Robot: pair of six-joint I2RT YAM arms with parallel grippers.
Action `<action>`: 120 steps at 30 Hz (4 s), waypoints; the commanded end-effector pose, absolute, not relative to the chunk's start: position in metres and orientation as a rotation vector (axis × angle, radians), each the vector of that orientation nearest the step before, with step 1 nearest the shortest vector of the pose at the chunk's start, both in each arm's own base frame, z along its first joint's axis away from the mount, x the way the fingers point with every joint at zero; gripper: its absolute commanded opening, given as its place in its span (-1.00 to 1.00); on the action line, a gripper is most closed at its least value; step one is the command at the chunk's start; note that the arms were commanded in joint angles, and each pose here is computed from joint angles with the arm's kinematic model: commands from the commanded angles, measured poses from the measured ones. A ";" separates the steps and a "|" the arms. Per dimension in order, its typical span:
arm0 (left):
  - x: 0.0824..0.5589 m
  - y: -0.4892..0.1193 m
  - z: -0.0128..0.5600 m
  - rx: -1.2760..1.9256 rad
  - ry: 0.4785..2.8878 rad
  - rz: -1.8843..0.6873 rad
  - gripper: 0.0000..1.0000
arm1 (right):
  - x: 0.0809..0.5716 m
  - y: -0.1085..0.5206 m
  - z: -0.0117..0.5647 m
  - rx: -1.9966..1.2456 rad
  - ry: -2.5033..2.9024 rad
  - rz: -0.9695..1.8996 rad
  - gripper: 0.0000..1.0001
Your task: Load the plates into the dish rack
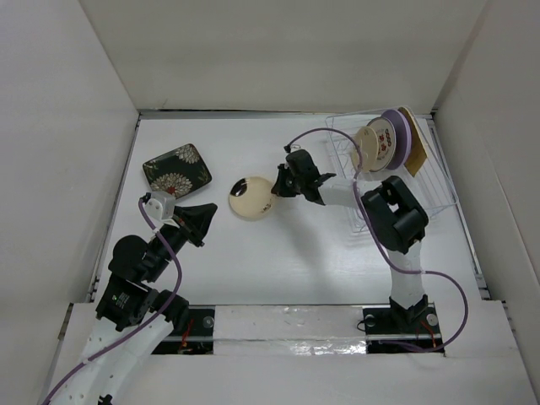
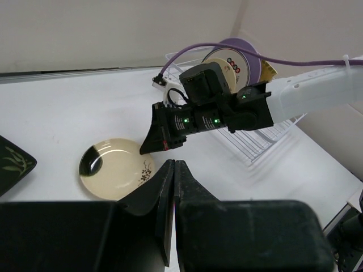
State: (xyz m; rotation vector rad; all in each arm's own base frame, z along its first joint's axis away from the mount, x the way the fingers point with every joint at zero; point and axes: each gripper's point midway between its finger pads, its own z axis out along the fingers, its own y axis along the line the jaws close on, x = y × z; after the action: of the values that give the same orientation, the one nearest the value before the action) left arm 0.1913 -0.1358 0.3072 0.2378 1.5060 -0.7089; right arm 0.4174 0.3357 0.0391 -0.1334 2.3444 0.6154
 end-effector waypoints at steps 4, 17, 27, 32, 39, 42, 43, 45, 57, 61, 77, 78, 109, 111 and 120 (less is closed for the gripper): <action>0.187 -0.134 0.331 0.239 1.430 -0.718 -1.00 | 0.426 0.337 0.131 -0.097 2.072 0.767 -1.00; 0.173 -0.133 0.345 0.257 1.363 -0.746 -1.00 | 0.457 0.042 0.321 0.357 1.484 -0.395 -1.00; 0.161 -0.133 0.354 0.282 1.316 -0.777 -1.00 | 0.474 0.001 0.329 0.261 1.414 -0.624 -1.00; 0.160 -0.130 0.356 0.268 1.306 -0.767 -1.00 | 0.479 0.004 0.307 0.195 1.477 -0.663 -1.00; 0.161 -0.130 0.356 0.269 1.309 -0.767 -0.99 | 0.492 0.025 0.270 0.058 1.577 -0.656 -1.00; 0.161 -0.129 0.356 0.267 1.309 -0.763 -0.99 | 0.498 0.039 0.250 -0.016 1.623 -0.636 -1.00; 0.161 -0.129 0.355 0.267 1.312 -0.763 -0.99 | 0.498 0.045 0.245 -0.034 1.629 -0.632 -1.00; 0.161 -0.129 0.355 0.265 1.309 -0.762 -0.99 | 0.499 0.049 0.235 -0.057 1.645 -0.648 -1.00; 0.169 -0.131 0.348 0.256 1.345 -0.752 -0.99 | 0.496 0.069 0.268 0.056 1.661 -0.490 0.33; 0.177 -0.127 0.343 0.223 1.372 -0.723 -0.99 | 0.494 0.136 0.299 0.000 1.689 -0.108 0.11; 0.220 -0.108 0.309 0.056 1.528 -0.548 -1.00 | 0.473 0.472 0.172 -0.205 1.998 0.990 0.30; 0.221 -0.109 0.307 0.056 1.540 -0.544 -1.00 | 0.468 0.484 0.161 -0.217 2.036 1.022 0.39; 0.234 -0.097 0.300 0.019 1.564 -0.471 -1.00 | 0.439 0.575 0.081 0.092 2.098 1.390 -1.00; 0.235 -0.099 0.300 0.026 1.564 -0.473 -1.00 | 0.432 0.568 0.126 0.070 2.007 1.402 -1.00; 0.234 -0.102 0.301 0.043 1.557 -0.488 -1.00 | 0.365 0.506 0.177 0.088 1.904 1.399 -1.00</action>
State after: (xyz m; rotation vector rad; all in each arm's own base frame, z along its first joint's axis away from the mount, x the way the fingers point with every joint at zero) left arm 0.2338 -0.1013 0.2775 0.0348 1.6333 -0.4711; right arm 0.3629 0.4974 0.0631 0.1314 2.2513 1.2074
